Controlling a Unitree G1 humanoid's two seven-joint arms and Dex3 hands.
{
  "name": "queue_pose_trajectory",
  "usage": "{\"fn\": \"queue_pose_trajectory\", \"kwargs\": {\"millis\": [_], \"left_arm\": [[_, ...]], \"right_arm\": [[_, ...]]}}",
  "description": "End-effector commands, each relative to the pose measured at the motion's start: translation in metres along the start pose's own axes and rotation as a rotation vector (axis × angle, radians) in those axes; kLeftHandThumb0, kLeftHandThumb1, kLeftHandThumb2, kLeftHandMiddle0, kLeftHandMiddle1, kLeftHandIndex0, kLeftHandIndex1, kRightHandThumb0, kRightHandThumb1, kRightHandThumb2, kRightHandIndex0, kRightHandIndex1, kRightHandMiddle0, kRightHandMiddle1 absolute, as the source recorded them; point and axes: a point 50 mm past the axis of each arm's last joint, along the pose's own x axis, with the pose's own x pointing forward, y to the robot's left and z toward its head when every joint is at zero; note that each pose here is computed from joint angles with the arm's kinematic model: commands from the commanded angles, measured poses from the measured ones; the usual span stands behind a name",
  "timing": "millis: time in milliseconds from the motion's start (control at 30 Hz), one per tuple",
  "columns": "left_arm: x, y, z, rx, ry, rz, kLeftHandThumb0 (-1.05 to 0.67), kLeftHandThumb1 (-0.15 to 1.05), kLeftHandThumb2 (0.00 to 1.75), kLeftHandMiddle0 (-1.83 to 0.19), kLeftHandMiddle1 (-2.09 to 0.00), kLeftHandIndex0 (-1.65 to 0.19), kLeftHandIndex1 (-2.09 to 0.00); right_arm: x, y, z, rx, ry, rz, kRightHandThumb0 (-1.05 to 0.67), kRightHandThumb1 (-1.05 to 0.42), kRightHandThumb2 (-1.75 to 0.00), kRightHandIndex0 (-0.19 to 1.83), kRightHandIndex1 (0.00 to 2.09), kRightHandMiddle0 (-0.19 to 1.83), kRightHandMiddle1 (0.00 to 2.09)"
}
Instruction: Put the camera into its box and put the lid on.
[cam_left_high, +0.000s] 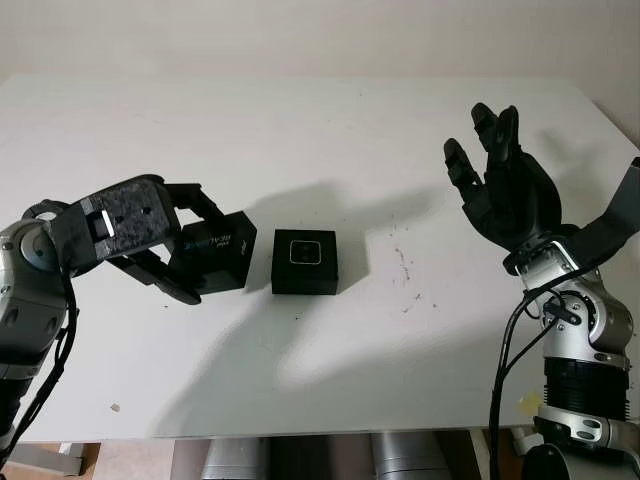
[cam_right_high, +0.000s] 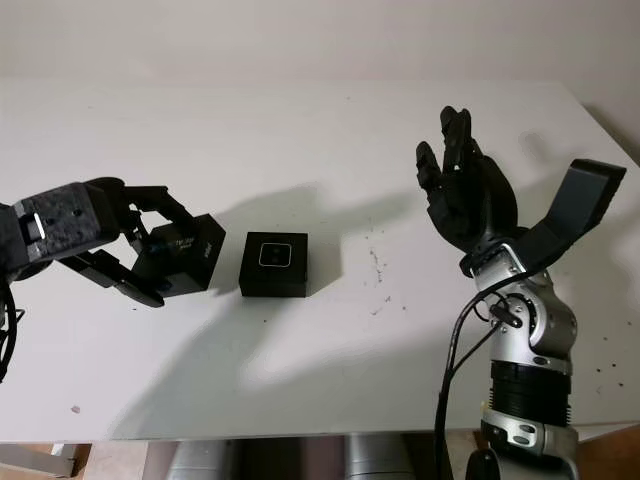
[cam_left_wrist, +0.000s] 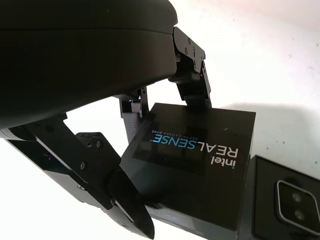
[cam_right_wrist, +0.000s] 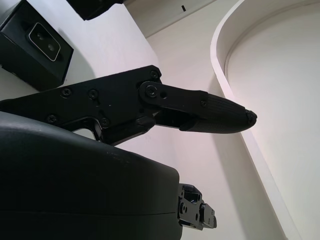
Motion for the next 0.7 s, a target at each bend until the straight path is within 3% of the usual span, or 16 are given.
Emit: {"fn": "queue_pose_trajectory", "kwargs": {"millis": [0, 200, 367, 667], "left_arm": [[-0.003, 0.011, 0.009, 0.043, -0.013, 0.055, -0.03, 0.98, 0.06, -0.43, -1.32, -0.34, -1.27], [0.000, 0.022, 0.029, 0.116, -0.023, 0.114, -0.06, 0.96, 0.05, -0.46, -1.26, -0.37, -1.26], [0.009, 0.024, 0.045, 0.147, -0.044, 0.105, -0.06, 0.95, 0.05, -0.51, -1.28, -0.41, -1.23], [0.021, 0.024, 0.066, 0.108, -0.061, 0.052, -0.10, 0.95, 0.05, -0.51, -1.32, -0.43, -1.26]], "right_arm": [[0.000, 0.003, 0.004, -0.017, -0.030, 0.008, -0.74, -1.05, -0.56, -0.19, 0.00, -0.19, 0.00], [-0.002, 0.016, 0.007, -0.118, -0.141, -0.020, -0.72, -1.05, -0.59, -0.19, 0.00, -0.19, 0.00], [-0.004, 0.042, 0.004, -0.328, -0.252, -0.026, -0.76, -1.05, -0.61, -0.19, 0.00, -0.19, 0.00], [-0.006, 0.065, -0.012, -0.403, -0.261, 0.032, -0.74, -1.05, -0.61, -0.19, 0.00, -0.19, 0.00]]}}
